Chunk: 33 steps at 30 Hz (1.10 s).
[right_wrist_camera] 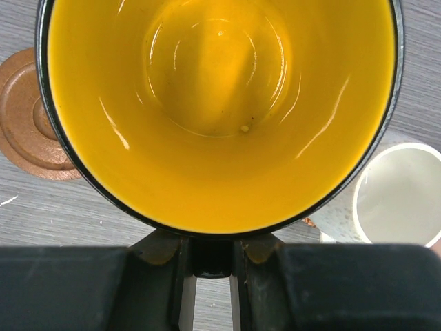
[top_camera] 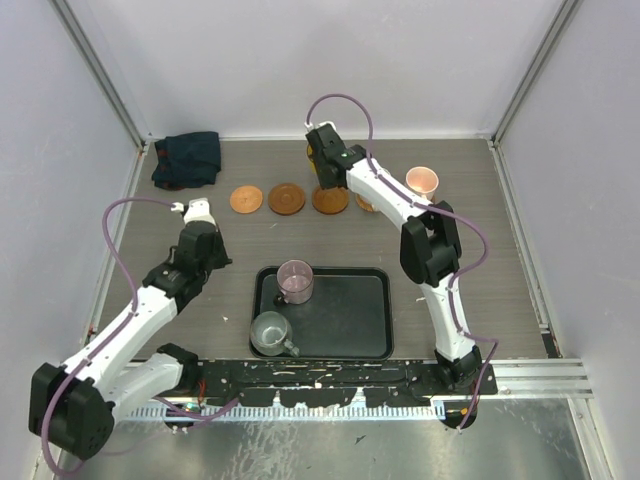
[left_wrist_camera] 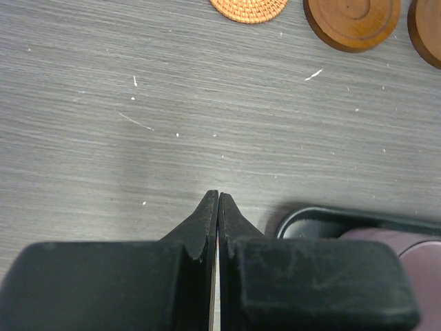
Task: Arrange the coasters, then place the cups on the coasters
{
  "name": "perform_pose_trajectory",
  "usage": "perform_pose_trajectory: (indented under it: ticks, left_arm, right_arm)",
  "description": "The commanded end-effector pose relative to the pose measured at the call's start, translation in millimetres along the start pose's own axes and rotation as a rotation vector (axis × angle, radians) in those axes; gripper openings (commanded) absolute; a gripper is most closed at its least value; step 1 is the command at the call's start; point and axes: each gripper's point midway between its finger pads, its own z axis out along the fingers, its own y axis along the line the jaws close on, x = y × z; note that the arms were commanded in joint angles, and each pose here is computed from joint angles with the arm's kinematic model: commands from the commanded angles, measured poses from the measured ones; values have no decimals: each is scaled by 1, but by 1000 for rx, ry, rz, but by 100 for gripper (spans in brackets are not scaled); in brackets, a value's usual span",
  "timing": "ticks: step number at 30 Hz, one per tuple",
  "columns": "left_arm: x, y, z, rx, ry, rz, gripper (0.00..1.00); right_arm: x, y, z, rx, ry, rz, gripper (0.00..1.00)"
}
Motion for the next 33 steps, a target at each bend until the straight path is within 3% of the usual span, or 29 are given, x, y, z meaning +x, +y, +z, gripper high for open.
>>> perform_pose_trajectory:
  ticks: [1, 16, 33]
  left_arm:
    - [-22, -13, 18, 54, -60, -67, 0]
    - [-6, -17, 30, 66, 6, -67, 0]
    - [1, -21, 34, 85, 37, -63, 0]
  right_arm:
    - [-50, -11, -19, 12, -138, 45, 1]
    - [20, -12, -2, 39, -11, 169, 1]
    - [17, 8, 1, -28, -23, 236, 1]
